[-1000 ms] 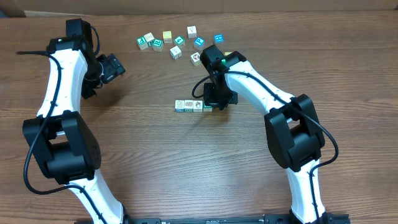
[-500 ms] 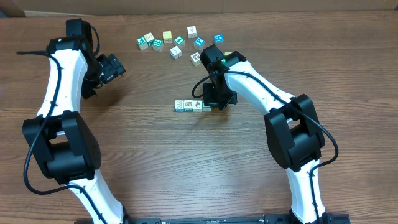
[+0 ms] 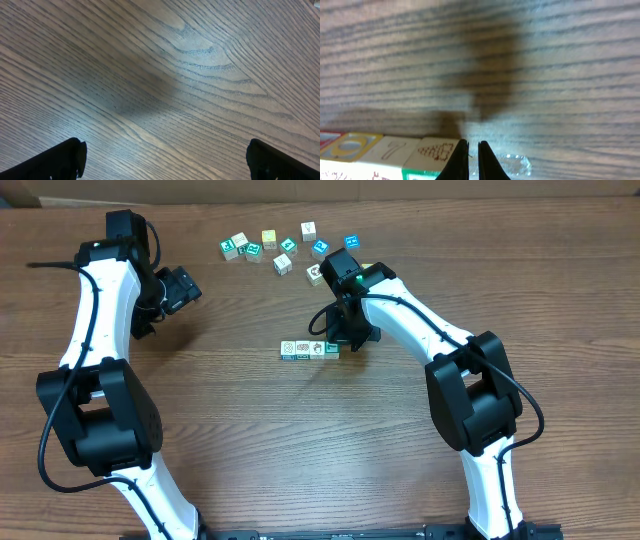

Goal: Form a horizontal line

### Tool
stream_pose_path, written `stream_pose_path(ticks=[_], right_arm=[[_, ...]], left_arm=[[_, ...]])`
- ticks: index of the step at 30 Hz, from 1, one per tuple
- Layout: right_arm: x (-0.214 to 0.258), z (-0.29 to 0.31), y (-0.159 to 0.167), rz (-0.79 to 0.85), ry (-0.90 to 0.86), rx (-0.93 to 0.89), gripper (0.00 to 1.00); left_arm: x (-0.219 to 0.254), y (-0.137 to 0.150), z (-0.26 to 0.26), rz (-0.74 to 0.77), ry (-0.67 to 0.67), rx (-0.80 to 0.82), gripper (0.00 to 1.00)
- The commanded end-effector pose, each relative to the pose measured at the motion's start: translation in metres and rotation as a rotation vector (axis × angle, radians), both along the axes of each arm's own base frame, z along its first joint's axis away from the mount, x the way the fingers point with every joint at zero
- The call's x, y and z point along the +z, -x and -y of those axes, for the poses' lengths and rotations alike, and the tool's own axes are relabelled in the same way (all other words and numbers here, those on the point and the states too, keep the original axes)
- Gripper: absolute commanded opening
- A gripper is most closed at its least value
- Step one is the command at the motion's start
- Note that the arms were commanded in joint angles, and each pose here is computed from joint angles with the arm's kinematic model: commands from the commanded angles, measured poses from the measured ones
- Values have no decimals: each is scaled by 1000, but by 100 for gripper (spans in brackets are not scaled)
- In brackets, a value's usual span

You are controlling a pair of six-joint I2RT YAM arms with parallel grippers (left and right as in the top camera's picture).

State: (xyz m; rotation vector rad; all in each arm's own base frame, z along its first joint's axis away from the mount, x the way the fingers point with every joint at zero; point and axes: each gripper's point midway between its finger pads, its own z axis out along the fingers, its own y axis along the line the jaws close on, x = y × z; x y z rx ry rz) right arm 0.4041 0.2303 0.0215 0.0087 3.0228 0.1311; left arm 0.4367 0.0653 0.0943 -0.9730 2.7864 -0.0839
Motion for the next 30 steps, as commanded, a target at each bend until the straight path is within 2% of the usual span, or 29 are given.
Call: stream_pose_path(ticks=[1,8,30], right_arm=[[2,2,-8,50,29,1,4],[7,-11,-25,121,-28,6,4],[5,-20,-11,52,-84,28,4]], left_arm=[[6,-5,-2,18,-11,-7,100],[6,-5,-2,17,-11,-7,100],[6,-5,-2,18,-11,-8,100]])
